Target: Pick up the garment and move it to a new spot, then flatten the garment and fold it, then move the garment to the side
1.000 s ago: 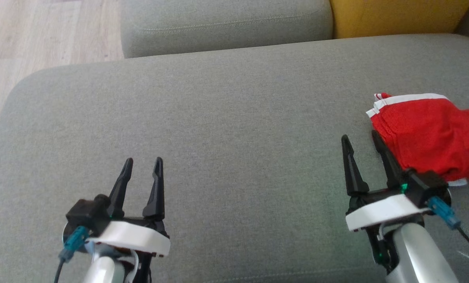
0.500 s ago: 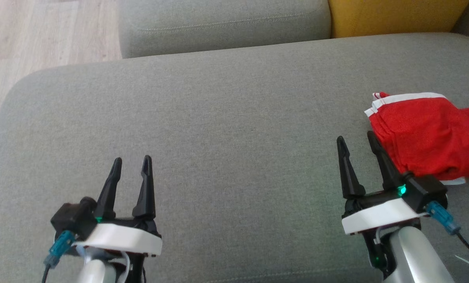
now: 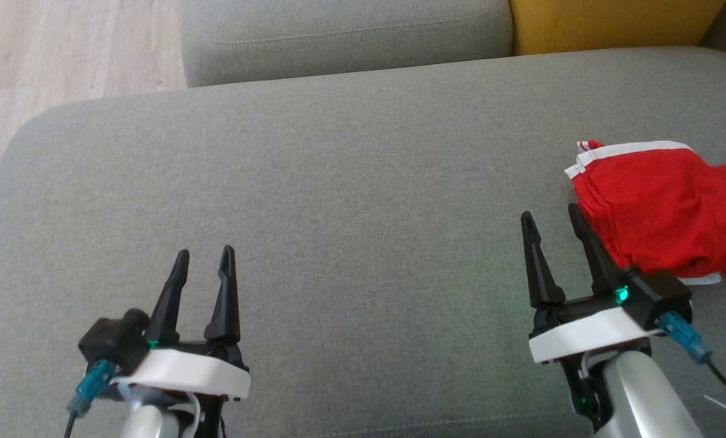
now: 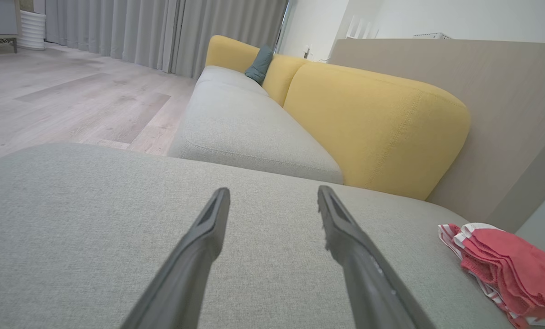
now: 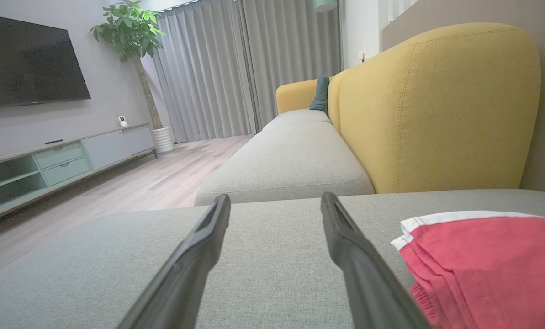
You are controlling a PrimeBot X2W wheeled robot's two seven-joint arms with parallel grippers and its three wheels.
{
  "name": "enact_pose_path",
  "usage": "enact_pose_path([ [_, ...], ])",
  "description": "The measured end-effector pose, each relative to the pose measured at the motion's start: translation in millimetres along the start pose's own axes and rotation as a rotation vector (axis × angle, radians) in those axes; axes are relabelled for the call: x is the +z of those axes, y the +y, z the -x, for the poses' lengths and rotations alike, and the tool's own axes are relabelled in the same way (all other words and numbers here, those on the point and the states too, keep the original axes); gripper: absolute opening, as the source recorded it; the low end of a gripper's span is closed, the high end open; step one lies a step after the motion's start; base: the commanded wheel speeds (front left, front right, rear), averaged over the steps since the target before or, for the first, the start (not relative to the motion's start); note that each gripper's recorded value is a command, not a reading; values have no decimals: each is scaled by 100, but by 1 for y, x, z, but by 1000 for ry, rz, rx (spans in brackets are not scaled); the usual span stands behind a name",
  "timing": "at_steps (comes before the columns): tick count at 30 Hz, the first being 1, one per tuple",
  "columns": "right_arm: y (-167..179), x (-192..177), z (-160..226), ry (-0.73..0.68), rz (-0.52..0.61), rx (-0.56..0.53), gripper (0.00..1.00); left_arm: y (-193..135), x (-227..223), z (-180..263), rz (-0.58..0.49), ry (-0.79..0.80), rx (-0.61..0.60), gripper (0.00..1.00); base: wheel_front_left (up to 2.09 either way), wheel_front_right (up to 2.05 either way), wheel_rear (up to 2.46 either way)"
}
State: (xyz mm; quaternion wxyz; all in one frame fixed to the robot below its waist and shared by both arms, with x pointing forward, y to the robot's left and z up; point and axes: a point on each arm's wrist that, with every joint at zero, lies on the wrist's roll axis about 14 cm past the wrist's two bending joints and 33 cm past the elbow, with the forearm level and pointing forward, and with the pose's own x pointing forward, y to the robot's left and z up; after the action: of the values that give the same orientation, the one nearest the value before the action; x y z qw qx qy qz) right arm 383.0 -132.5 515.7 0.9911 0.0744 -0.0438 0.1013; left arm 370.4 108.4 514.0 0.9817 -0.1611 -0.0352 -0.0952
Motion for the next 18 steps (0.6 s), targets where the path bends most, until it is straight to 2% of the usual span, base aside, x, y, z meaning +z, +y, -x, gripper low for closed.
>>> enact_pose_path([
  [3,0,-2,0,7,-1,-1,100,1,-1,0,0,4,3,100,0,0,0],
  [4,-1,-8,2,24,-3,-5,0,2,-7,2,0,23,5,0,0,0,0],
  [9,-6,-48,26,151,-31,-36,0,12,-43,22,13,142,48,0,0,0,0],
  [18,-10,-50,28,159,-135,-74,0,18,-47,26,105,163,86,0,0,0,0],
])
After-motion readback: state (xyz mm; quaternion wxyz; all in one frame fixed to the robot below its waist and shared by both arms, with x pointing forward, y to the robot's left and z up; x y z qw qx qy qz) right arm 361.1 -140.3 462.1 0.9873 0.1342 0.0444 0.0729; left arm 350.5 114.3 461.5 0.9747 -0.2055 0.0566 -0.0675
